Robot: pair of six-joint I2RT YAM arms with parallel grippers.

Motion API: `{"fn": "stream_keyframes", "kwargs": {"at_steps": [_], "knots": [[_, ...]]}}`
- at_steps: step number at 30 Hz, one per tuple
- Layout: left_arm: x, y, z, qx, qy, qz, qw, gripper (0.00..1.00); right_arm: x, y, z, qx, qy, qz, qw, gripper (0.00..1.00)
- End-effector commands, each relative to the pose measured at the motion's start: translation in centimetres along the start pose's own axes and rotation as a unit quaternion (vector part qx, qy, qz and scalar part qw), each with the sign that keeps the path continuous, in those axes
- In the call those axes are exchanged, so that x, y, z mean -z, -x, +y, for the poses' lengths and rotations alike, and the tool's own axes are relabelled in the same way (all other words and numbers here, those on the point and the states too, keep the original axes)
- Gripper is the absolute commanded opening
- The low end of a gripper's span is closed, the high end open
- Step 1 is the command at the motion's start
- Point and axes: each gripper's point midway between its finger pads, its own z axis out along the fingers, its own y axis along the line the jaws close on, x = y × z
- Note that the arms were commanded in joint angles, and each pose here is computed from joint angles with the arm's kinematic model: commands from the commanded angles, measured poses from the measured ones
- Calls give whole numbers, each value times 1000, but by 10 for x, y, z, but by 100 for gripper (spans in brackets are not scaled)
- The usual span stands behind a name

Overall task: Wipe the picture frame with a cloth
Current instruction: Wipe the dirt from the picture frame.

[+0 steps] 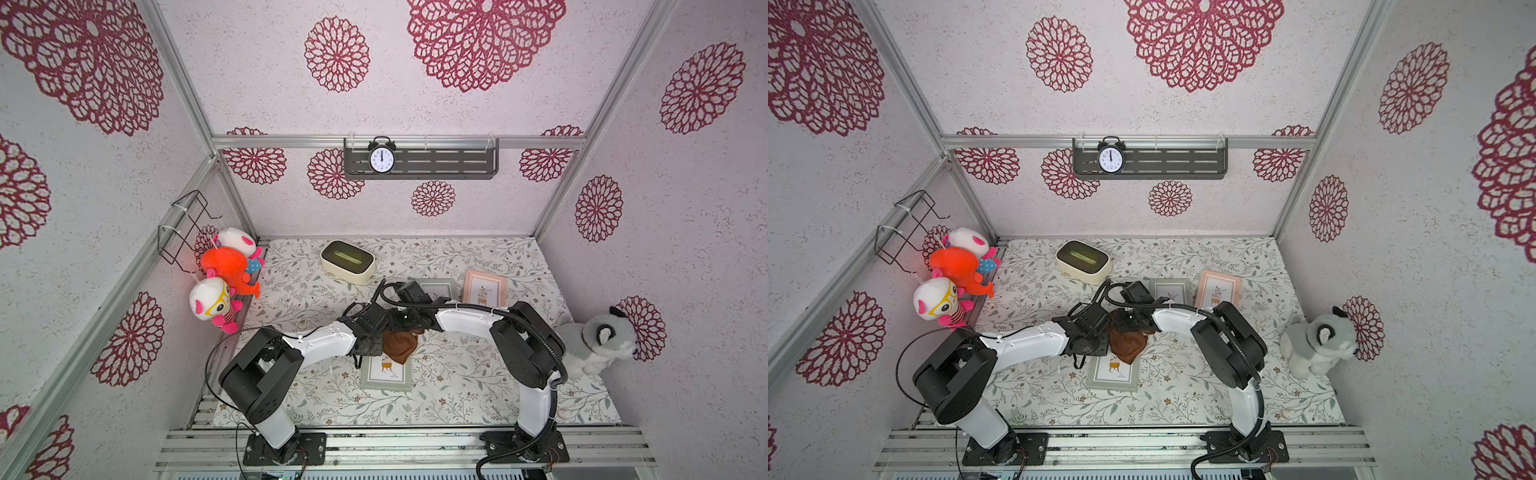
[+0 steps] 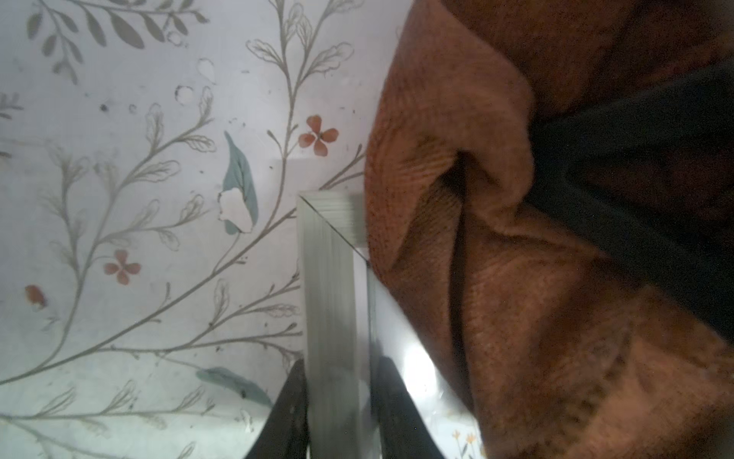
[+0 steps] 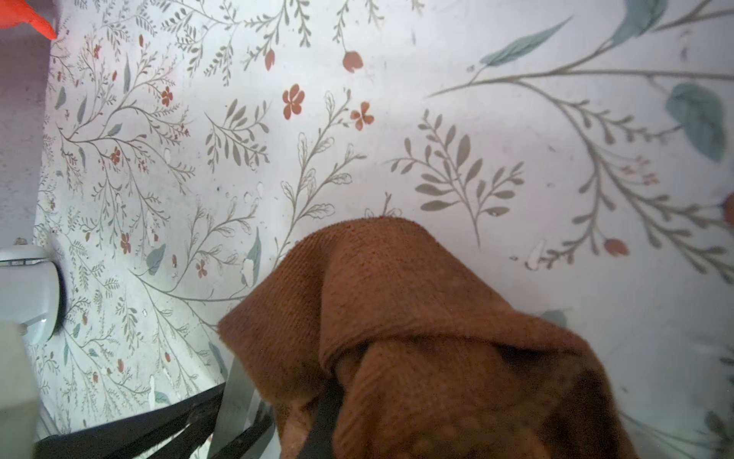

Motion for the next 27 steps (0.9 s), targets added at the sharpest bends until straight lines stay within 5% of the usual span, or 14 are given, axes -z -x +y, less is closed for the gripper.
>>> {"fn": "stream_keyframes", "kwargs": {"at_steps": [1,7,17,27], "knots": [[-23,-69,37,-39,76,116,990,0,6,-32,-50,-19,-85,32,996,0],[-24,-59,35,-56,84,107,989,0,21,-37,-66,-30,-94,30,995,0],[-20,-48,34,-63,85,94,990,0,-10,-26,-4,-7,-20,32,999,0],[-1,-57,46,-26,89,83,992,4,-9,-33,-45,-32,-97,21,995,0]]}}
